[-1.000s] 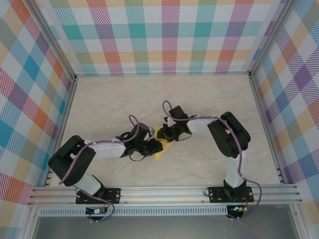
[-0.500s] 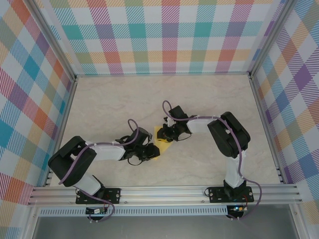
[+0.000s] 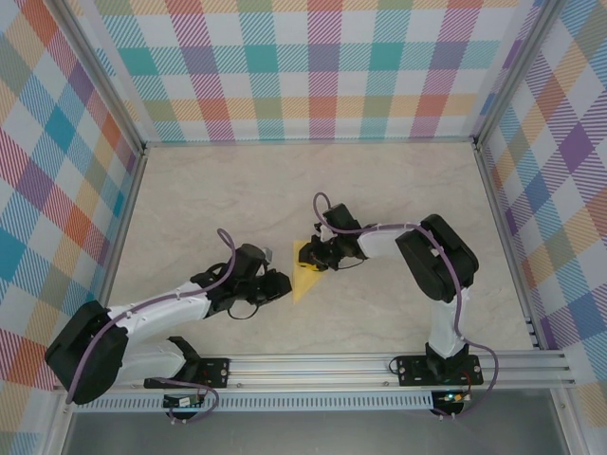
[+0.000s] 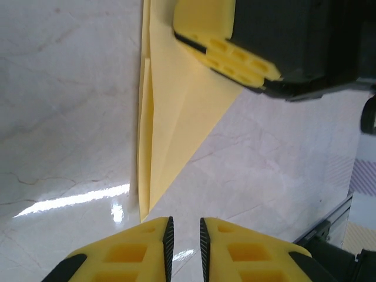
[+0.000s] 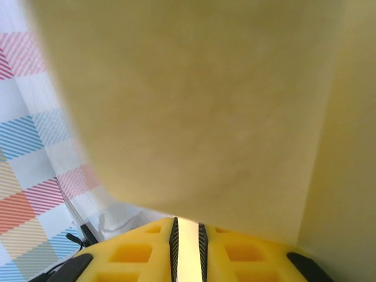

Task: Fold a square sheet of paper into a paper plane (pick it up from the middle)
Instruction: Fourth fold the wing at the center of the table.

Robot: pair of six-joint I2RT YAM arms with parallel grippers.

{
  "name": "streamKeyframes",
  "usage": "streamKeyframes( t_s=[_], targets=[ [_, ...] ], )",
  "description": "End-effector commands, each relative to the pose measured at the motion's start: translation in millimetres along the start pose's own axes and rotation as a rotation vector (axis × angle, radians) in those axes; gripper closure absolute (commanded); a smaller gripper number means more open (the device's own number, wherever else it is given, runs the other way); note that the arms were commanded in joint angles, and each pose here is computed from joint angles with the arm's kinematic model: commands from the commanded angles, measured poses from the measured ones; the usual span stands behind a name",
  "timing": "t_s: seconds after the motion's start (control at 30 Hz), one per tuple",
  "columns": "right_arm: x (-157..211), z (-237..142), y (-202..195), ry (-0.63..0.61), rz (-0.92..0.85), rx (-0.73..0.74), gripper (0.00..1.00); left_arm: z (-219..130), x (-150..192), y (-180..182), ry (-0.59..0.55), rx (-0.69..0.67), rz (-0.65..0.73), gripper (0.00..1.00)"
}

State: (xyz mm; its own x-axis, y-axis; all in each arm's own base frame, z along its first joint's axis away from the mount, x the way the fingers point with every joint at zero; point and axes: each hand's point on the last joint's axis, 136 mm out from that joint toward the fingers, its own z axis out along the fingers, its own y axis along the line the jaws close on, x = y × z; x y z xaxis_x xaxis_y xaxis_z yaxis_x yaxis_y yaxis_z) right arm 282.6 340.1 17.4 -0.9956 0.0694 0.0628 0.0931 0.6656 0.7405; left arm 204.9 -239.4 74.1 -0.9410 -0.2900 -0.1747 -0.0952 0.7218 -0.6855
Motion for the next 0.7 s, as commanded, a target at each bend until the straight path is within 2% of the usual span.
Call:
streamKeyframes(
  t_s=[0.0,0.1,0.4,0.67],
  targets=[
    [37.4,19.9,-84.2,0.031,0.205,0.26,0.8,-3.0,-15.0,2.9,-0.066,-0.025,-0.059,0.79],
    [37.5,16.5,-86.7,0.013,0.195,0.283,0.8,0.2,-22.7,-9.4,-0.078,0.007,-0.053,0.78],
    [32.6,10.3,-74.8,0.031,0.122,0.301,0.81,34.4,-30.0,-34.9,-0.013,0.068,-0.044,0.79],
    [25.2,5.4,-53.0,0.03,0.077,0.269,0.8,57.7,-20.4,-21.7,0.039,0.006,-0.047,0.82]
  ],
)
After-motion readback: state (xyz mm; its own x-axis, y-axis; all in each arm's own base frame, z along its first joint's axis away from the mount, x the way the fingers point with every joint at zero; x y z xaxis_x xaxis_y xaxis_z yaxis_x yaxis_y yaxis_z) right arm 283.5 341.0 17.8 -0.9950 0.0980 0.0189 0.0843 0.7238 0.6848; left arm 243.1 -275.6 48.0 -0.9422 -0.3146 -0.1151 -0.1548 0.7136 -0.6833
